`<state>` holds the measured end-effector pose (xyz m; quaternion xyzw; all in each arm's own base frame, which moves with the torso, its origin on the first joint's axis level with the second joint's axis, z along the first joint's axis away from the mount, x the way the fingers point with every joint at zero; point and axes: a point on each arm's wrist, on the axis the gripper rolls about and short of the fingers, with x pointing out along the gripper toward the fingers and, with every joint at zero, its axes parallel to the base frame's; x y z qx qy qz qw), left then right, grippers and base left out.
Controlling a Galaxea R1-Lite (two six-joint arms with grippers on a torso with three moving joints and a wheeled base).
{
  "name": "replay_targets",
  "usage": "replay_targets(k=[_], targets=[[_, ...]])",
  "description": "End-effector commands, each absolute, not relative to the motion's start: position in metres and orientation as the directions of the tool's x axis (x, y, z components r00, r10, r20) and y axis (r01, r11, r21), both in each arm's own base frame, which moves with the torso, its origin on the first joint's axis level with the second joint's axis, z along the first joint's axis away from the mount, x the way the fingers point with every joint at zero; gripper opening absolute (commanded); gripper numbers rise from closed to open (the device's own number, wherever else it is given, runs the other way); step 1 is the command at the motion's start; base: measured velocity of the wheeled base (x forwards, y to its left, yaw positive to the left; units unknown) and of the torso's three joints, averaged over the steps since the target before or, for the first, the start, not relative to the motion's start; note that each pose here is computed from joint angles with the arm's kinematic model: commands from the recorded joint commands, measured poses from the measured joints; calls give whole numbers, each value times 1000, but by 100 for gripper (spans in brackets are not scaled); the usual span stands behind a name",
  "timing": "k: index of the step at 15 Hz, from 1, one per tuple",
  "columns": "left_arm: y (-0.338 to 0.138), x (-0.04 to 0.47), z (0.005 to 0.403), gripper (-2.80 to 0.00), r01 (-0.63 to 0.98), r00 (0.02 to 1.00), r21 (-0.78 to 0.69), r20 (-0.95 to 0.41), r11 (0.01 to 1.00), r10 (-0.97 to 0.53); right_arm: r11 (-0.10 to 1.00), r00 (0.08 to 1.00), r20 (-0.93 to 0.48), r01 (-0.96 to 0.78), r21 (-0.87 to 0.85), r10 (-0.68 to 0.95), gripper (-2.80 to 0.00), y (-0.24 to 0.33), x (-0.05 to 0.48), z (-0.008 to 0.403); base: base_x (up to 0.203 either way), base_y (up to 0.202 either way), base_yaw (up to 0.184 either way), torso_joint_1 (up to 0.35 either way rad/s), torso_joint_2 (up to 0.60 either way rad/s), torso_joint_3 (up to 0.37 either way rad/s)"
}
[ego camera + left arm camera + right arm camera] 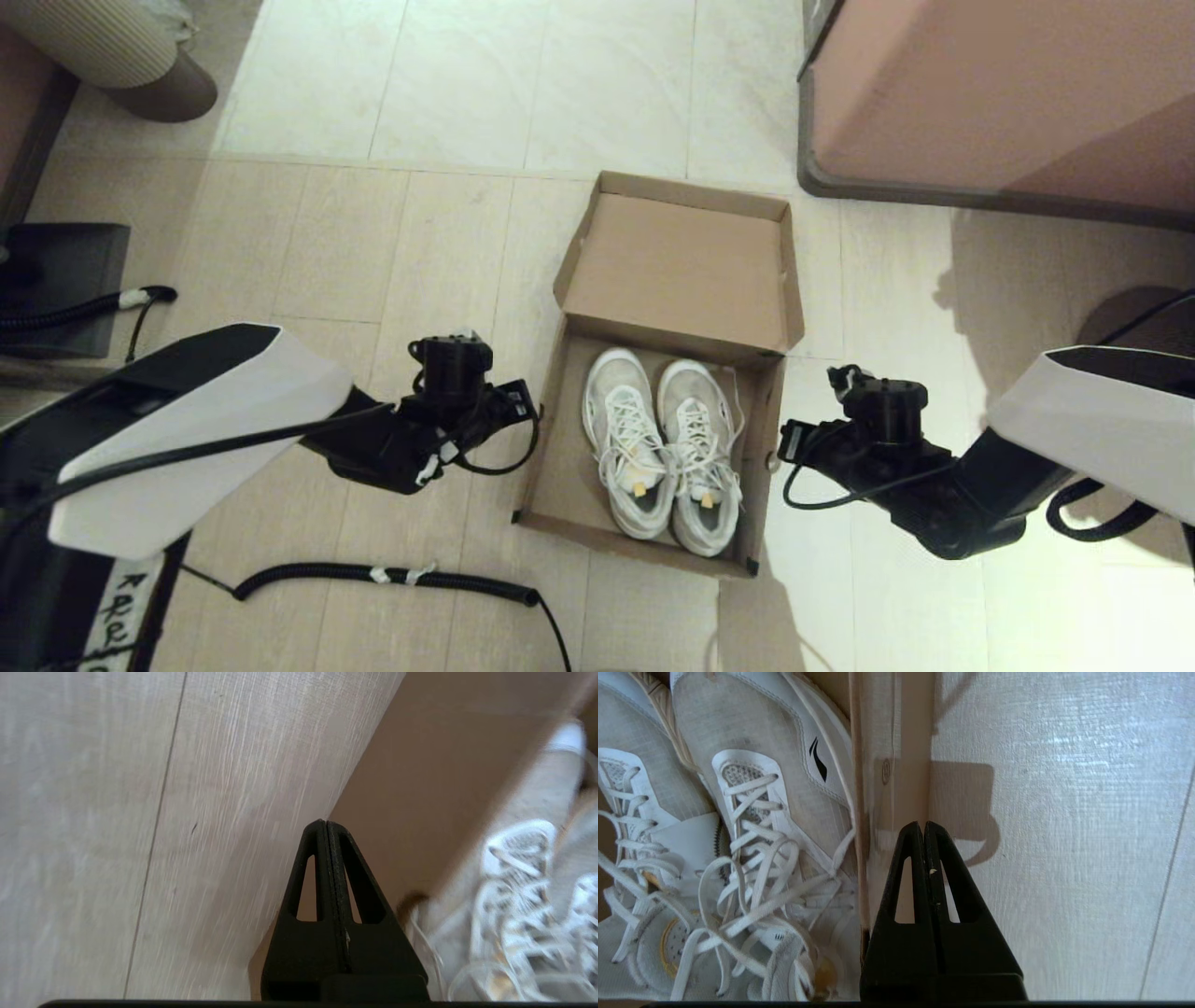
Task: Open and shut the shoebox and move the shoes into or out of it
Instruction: Put the shoes out of the shoe box
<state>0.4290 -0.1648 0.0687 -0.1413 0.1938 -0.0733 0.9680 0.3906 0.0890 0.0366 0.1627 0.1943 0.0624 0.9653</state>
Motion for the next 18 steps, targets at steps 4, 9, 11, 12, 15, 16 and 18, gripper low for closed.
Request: replay_targets(k=[4,9,11,12,15,16,18], targets=[[-183,439,49,-280,83,902,-286,-387,955,-194,936,925,-329,-71,343,191,-280,95,409,30,0,0,0,0,0,0],[-202,426,47,-280,96,883,-272,-421,957,-208,930,946,-258,-95,356,195,-280,100,434,42,0,0,0,0,0,0],[-208,419,46,-280,99,875,-284,-432,954,-220,927,952,-235,-102,360,196,-280,102,444,48,0,0,0,0,0,0],[-207,417,45,-280,94,873,-290,-436,953,-219,928,949,-249,-94,360,192,-280,102,448,48,0,0,0,0,0,0],[-202,410,51,-280,84,871,-287,-443,954,-210,933,947,-277,-55,357,162,-280,92,439,53,0,0,0,0,0,0],[-198,407,54,-280,76,874,-285,-443,956,-201,934,948,-280,-43,355,150,-280,87,433,59,0,0,0,0,0,0],[-185,402,69,-280,56,884,-288,-430,956,-181,934,952,-274,-30,355,135,-280,77,415,78,0,0,0,0,0,0]])
